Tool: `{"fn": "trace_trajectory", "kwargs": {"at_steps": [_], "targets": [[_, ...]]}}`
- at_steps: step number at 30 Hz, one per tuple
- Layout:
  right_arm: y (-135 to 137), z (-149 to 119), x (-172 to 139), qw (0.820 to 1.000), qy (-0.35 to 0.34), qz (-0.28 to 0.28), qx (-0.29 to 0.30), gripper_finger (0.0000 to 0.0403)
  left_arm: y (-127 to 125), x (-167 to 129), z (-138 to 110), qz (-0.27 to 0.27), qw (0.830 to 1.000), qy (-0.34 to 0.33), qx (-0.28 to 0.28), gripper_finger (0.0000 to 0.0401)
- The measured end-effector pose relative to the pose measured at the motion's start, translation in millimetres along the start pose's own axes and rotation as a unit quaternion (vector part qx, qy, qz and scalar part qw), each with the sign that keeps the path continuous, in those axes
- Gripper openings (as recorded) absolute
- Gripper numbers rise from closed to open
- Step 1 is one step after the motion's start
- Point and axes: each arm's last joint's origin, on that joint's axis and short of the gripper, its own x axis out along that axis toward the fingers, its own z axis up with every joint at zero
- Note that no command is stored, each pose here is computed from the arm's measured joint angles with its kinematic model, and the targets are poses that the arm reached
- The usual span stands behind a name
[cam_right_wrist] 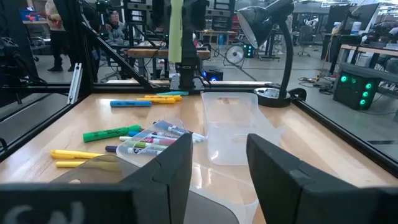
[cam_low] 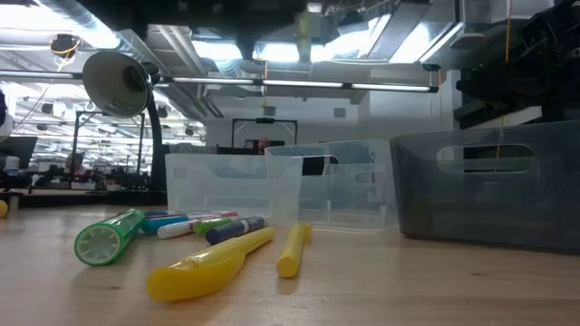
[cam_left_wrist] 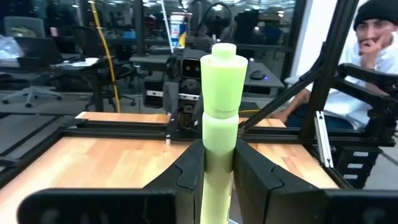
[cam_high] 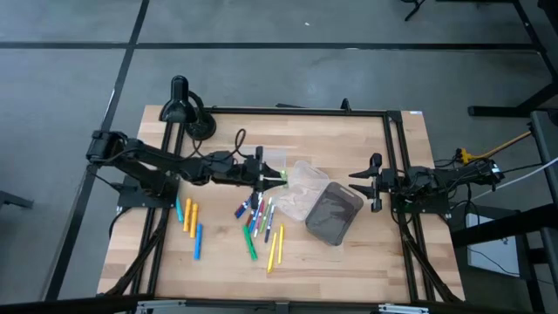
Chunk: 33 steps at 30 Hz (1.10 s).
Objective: Pick & Place Markers
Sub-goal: Put the light green highlighter pen into the right transparent bin
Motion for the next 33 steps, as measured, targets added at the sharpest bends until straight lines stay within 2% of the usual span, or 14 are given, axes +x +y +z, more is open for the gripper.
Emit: {"fn": "trace_trajectory", "kwargs": {"at_steps": [20,23,28,33], "targets": [[0,0,0,1.000,0.000,0.000,0.001,0.0152,31,63,-4,0.040,0.987,0.154,-0.012,0.0059],[0,0,0,1.000,0.000,0.000,0.002,0.0152,37,70,-4,0.049,0.984,0.166,-0.032,0.0059],[0,0,0,1.000,0.000,0.000,0.002,0.0152,48,75,-16,0.075,0.975,0.188,-0.088,0.0059],[0,0,0,1.000,0.000,0.000,0.001,0.0152,55,78,-27,0.085,0.969,0.200,-0.119,0.0059]]}}
